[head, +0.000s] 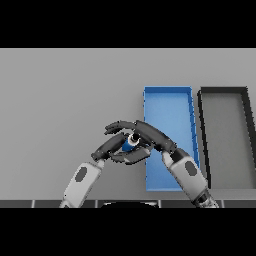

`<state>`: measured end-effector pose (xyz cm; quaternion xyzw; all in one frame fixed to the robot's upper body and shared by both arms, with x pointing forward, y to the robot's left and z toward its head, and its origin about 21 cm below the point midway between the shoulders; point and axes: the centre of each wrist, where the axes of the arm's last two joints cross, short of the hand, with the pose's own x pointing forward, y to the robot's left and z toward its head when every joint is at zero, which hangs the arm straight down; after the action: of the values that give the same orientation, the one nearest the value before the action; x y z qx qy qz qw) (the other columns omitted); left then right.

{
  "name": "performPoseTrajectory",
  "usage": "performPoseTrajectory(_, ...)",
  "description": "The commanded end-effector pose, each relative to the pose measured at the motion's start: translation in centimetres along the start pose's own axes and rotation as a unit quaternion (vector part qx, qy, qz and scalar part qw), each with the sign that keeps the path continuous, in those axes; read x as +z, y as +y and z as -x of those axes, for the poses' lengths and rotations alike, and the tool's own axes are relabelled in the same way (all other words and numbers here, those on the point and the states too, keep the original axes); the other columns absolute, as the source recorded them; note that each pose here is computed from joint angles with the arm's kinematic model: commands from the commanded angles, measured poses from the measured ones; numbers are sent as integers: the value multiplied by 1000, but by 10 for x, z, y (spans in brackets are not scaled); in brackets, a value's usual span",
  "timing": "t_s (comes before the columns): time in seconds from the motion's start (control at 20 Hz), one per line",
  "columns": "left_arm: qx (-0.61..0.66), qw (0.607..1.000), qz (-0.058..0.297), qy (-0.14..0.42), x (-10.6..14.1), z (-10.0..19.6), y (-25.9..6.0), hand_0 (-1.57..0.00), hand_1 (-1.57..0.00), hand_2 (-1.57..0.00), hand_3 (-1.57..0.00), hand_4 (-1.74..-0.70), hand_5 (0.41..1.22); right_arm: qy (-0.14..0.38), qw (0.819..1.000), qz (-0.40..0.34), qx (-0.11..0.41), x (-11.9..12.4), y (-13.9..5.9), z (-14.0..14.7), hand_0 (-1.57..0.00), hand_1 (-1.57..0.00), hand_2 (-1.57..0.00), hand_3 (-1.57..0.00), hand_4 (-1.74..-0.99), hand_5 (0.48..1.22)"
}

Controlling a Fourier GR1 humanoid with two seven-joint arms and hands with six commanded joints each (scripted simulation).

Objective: Pick up the blue pipe and place it into the blue bin.

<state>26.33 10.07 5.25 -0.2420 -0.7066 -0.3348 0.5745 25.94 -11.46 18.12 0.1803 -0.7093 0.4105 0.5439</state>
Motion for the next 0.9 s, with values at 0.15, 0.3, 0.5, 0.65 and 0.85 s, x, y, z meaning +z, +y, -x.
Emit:
performPoseTrajectory(0.15, -7, 1000, -1, 8, -3, 2, -3, -1571, -1571, -1571, -1511, -1662, 1221, -9, 1000, -4, -17, -4, 3, 1, -1126, -1127, -1148, -953, -1551, 596)
performPoseTrajectory(0.3, 22, 999, -1, -29, -3, 4, 1, -1571, -1571, -1571, -1502, -1699, 1221, -23, 999, -9, -42, -10, 11, 3, -1343, -1343, -1354, -1186, -1628, 856)
performPoseTrajectory(0.5, 24, 999, -4, -32, -3, 5, 0, -1571, -1571, -1571, -1437, -1722, 1221, -34, 999, -10, -24, -12, 17, 2, -1478, -1478, -1482, -1400, -1692, 1071)
performPoseTrajectory(0.65, 17, 999, -6, -32, -5, 0, 0, -1571, -1571, -1571, -1428, -1730, 1221, -49, 998, -7, -30, -8, 18, 2, -1523, -1523, -1526, -1484, -1716, 1144)
performPoseTrajectory(0.85, -10, 999, -16, -40, -2, -1, 1, -1571, -1571, -1571, -1454, -1724, 1221, -49, 998, 17, -29, -10, 17, 2, -1551, -1551, -1552, -1535, -1731, 1190)
